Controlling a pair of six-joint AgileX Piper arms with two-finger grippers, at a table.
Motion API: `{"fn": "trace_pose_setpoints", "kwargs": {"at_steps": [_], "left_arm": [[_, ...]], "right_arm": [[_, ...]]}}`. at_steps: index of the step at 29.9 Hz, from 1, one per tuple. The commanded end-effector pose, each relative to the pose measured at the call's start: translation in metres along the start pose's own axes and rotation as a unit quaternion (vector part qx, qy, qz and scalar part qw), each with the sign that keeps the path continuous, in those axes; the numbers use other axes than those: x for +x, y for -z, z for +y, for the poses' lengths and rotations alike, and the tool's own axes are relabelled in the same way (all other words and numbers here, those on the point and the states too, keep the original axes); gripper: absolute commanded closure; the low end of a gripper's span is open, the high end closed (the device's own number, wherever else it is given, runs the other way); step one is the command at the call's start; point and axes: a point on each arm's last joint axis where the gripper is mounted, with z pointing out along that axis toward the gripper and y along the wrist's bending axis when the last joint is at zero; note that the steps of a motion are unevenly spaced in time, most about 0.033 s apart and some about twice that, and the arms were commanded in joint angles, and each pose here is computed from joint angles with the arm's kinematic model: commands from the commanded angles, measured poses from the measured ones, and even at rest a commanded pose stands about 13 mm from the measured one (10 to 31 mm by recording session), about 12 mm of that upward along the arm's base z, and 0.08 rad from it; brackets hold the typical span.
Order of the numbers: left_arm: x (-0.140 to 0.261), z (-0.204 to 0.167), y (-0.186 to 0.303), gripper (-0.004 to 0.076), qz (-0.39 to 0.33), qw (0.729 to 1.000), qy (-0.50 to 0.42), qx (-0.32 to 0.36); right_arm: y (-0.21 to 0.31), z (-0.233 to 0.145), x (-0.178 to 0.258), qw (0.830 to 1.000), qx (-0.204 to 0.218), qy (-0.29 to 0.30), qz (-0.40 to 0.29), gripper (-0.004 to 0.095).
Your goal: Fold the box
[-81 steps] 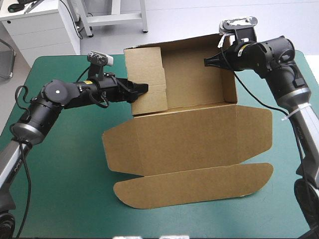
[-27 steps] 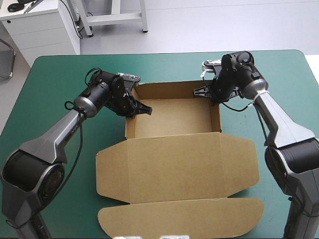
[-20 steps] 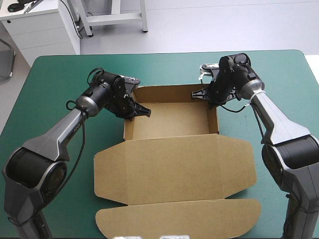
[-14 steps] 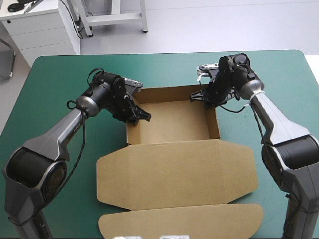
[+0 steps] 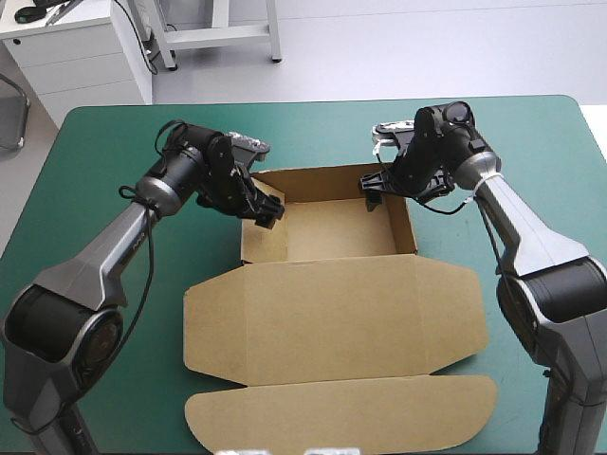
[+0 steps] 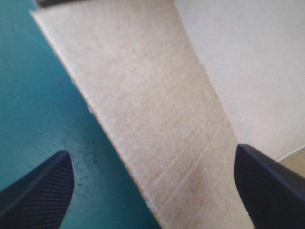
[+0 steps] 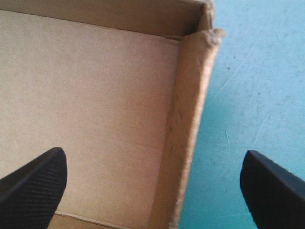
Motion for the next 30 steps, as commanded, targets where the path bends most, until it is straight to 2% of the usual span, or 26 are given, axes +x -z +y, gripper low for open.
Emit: {"fn": "trace_pose_setpoints", "kwargs": {"at_steps": [1, 6, 8, 15, 20, 24, 30], "left_arm": [[-0.006, -0.007, 0.085, 0.0082, -0.127, 0.992, -0.016, 0.006], [0.011, -0.009, 0.156, 0.0101, -0.207, 0.977, -0.045, -0.004], [0.025, -0.010, 0.177, 0.0176, -0.215, 0.975, -0.057, -0.009], [0.077, -0.008, 0.223, 0.0731, -0.233, 0.966, -0.102, -0.041], [0.120, -0.003, 0.229, 0.0727, -0.226, 0.966, -0.107, -0.069], [0.155, 0.004, 0.206, 0.0731, -0.178, 0.974, -0.101, -0.096], [0.204, 0.007, 0.164, 0.0731, -0.121, 0.986, -0.079, -0.088]], "right_arm": [[0.047, 0.004, 0.000, 0.998, 0.000, 0.018, -0.053, 0.0032], [0.072, 0.005, -0.003, 0.995, 0.007, 0.035, -0.091, 0.0032], [0.084, 0.007, -0.004, 0.994, 0.006, 0.036, -0.108, 0.0032], [0.092, 0.007, -0.004, 0.992, 0.008, 0.038, -0.119, 0.0032], [0.089, 0.007, -0.005, 0.992, 0.008, 0.038, -0.116, 0.0032], [0.088, 0.006, -0.005, 0.993, 0.014, 0.041, -0.114, 0.0032], [0.078, 0.005, -0.003, 0.994, 0.015, 0.042, -0.098, 0.0032]]}}
